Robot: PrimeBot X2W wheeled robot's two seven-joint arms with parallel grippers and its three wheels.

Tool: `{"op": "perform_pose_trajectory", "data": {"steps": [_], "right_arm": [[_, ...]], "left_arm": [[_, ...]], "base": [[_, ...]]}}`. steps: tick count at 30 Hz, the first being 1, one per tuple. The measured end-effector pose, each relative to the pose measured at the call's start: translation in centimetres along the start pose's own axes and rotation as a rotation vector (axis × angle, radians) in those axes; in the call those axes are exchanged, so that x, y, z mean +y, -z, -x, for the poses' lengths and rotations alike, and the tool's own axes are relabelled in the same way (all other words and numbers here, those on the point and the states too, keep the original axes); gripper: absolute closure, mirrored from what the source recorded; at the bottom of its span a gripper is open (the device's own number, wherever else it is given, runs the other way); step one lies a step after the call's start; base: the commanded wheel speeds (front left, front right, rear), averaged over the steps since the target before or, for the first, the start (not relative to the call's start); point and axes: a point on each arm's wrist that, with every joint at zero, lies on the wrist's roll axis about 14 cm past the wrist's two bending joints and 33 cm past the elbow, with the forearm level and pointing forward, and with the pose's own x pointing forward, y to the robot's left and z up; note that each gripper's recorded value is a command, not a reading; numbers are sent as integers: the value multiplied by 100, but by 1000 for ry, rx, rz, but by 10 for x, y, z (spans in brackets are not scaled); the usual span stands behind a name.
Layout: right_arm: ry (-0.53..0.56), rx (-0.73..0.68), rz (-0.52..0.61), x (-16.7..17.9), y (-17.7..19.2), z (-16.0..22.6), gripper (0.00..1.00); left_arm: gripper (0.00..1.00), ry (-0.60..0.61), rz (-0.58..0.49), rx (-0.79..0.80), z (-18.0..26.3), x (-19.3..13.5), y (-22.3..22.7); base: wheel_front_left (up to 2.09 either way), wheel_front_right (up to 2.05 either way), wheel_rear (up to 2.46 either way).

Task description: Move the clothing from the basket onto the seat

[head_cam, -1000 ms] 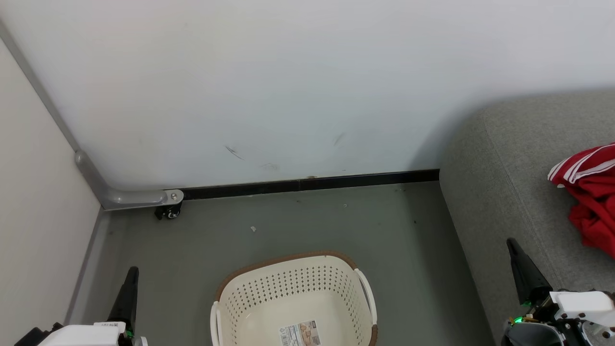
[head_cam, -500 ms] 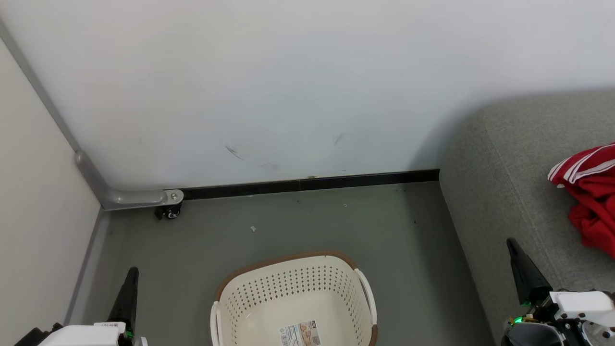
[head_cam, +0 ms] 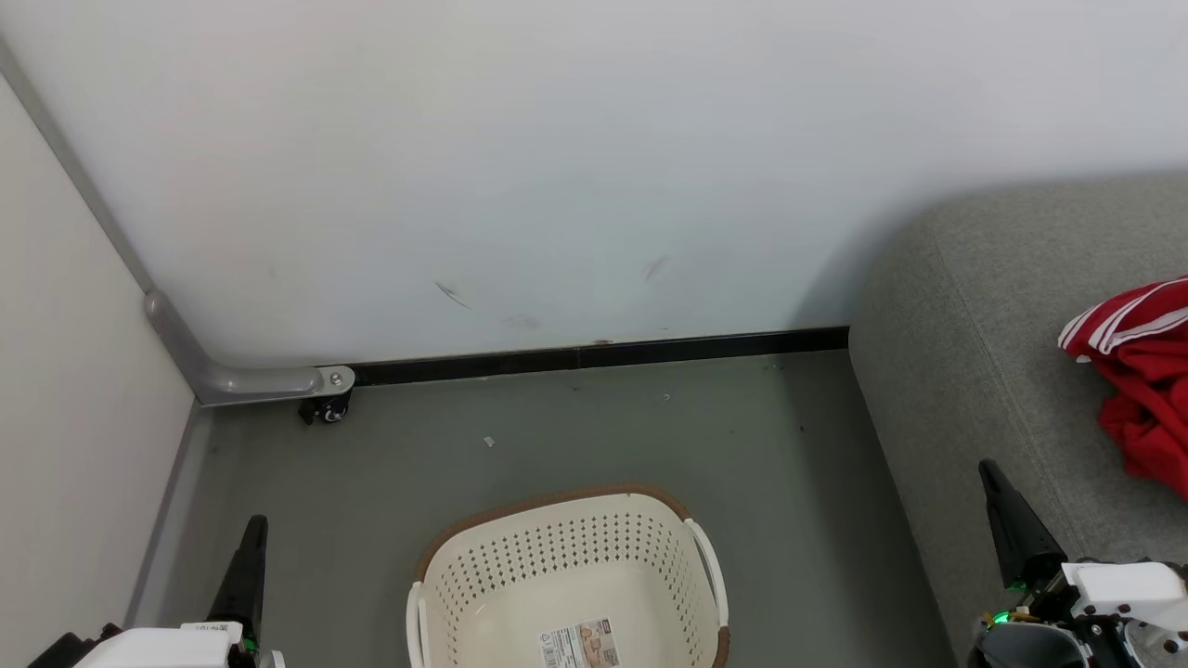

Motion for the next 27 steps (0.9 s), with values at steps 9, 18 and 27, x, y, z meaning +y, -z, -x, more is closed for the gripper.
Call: {"op": "perform_pose_trajectory", "data": {"steps": [9,18,27], "right_arm": [[0,0,0,0,0,0,100],[0,0,0,0,0,0,100],[0,0,0,0,0,0,100]], "left_arm": [[100,2,0,1,0,-1,0],[100,2,0,2,-1,-1,0],[100,2,0,2,-1,-1,0]], "base": [[0,0,0],[0,0,0],[0,0,0]]}}
